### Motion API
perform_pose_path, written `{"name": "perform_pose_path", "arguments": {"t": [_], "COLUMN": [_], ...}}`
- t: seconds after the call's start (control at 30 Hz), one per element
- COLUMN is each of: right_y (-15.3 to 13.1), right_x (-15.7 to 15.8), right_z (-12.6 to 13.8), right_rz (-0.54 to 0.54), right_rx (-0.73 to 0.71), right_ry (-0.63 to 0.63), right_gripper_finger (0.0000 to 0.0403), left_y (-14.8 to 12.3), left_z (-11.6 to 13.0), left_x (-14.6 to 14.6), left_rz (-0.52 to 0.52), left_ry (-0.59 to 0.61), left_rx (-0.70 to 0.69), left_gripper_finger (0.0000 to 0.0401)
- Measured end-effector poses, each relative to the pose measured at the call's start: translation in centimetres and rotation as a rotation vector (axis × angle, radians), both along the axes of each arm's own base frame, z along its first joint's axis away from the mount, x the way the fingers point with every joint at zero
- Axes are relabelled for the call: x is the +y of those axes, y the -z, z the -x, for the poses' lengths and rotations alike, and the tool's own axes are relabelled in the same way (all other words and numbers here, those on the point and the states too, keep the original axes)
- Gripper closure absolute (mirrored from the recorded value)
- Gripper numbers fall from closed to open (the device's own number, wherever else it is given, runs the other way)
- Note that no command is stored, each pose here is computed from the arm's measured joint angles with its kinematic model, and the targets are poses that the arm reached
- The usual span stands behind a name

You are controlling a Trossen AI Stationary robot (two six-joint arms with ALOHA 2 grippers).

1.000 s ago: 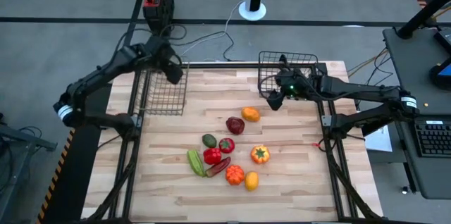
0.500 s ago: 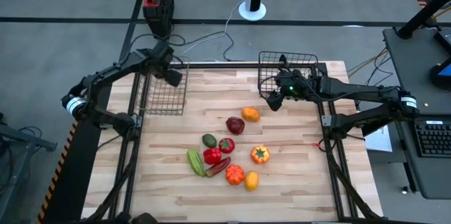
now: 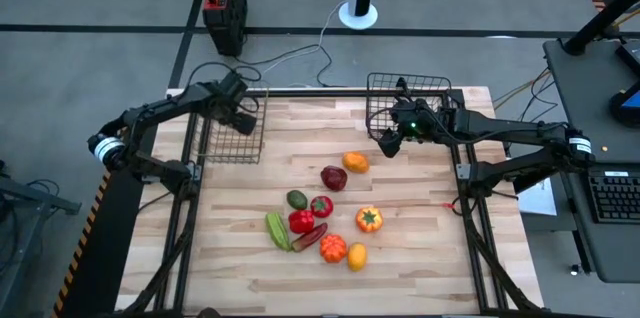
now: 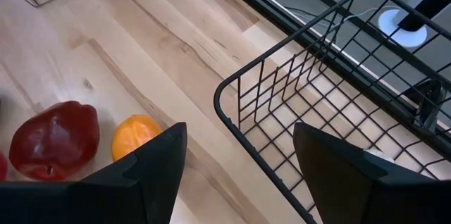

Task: Sort produce into baskets
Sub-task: Put the top lime into the brown wire basket

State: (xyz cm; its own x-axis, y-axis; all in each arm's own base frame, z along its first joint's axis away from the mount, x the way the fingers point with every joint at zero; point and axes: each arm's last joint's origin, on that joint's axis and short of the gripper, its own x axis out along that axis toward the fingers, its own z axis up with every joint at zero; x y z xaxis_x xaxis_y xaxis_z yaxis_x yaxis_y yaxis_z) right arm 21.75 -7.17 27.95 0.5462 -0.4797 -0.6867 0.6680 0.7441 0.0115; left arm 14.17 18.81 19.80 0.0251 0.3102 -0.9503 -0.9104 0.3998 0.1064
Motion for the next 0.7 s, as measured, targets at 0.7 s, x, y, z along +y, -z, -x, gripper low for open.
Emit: {"name": "perform_pose_path", "arguments": {"t": [0.7], "right_y": [-0.08], "right_x": [-0.02], "right_z": [-0.07], "right_rz": [0.007], "right_rx": [-0.007], "right_ry": [-0.005], "right_gripper_finger": [0.0151], "left_y": [0.12], "left_z": [0.07], "left_x": [-0.06], "left_rz": [0.004], "left_ry": [-0.006], "left_rx": [0.004], "left_gripper_finger": [0.0171]}}
